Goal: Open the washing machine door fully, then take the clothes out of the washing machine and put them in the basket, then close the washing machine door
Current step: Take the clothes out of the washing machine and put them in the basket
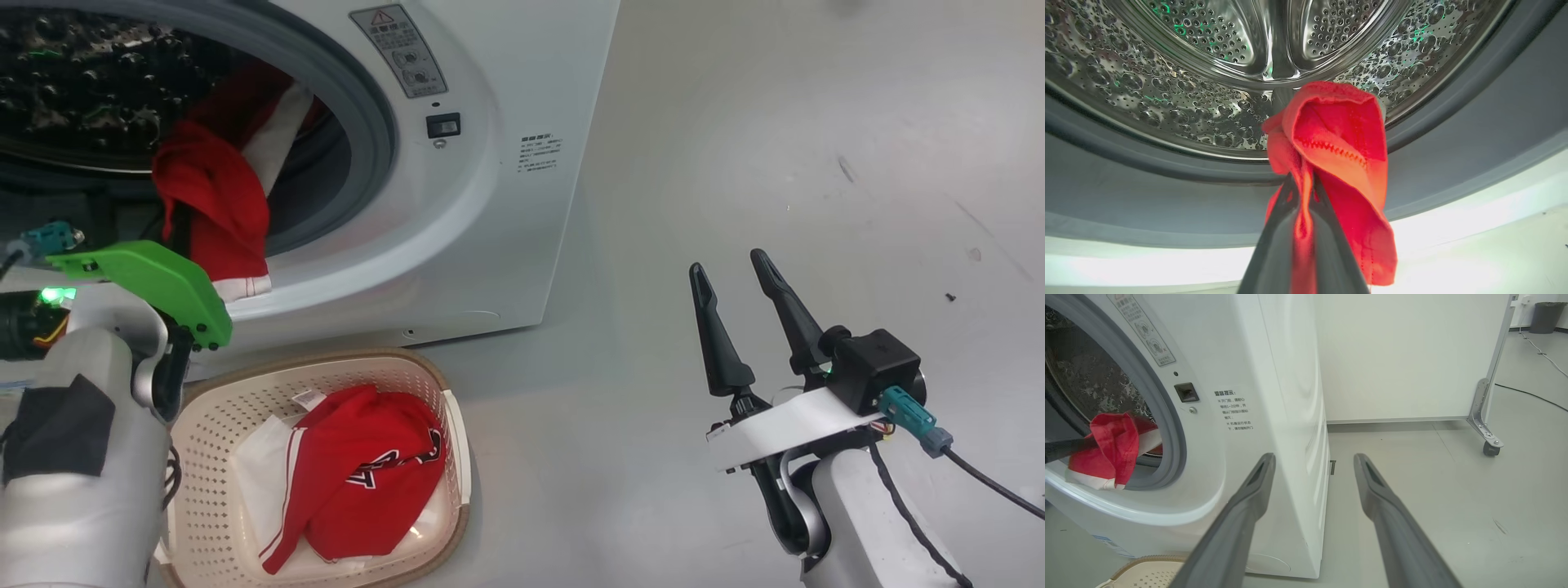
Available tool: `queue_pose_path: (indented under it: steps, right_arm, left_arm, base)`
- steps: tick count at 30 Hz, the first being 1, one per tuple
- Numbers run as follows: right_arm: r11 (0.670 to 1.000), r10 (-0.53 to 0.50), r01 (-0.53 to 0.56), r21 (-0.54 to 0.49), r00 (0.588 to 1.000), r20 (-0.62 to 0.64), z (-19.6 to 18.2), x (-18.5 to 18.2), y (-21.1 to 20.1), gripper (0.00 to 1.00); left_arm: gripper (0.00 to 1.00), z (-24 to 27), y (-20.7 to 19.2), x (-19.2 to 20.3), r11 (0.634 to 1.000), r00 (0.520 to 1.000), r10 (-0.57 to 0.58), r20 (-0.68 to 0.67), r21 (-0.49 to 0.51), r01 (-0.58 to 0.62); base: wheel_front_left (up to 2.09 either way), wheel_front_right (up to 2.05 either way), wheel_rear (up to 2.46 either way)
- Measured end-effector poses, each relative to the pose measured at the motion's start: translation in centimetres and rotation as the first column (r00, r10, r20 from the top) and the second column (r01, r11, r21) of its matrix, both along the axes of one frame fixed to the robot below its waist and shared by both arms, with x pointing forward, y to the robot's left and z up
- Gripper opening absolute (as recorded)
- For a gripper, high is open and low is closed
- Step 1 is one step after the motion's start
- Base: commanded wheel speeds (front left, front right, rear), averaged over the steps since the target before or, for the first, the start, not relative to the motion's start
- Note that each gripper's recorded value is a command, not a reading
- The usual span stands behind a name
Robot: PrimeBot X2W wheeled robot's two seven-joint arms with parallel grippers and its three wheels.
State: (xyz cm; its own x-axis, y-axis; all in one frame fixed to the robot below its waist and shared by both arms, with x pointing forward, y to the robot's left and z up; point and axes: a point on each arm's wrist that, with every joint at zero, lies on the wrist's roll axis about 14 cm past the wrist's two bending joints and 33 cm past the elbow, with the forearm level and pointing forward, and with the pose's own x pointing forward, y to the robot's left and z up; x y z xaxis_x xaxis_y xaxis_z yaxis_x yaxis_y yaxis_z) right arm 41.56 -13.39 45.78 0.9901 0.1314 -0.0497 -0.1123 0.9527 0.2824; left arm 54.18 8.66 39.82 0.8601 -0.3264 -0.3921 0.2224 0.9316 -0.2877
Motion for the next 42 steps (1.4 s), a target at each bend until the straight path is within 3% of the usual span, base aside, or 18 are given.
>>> queue_pose_path:
  steps: [27,42]
  right_arm:
    - [0.996,0.085,-0.087,0.028,0.994,0.073,2.9,-2.5,2.9,1.00]
    - [0.993,0.111,-0.114,0.032,0.990,0.087,3.4,-3.0,3.6,1.00]
  left_arm:
    - [0.00,3.7,4.2,-7.6,0.997,0.978,0.063,0.201,0.042,-0.072]
    - [0.00,9.9,4.6,-7.7,0.997,0.904,0.062,0.423,0.014,-0.075]
  base:
    - [0.00,0.00,0.00]
    - [0.00,0.00,0.00]
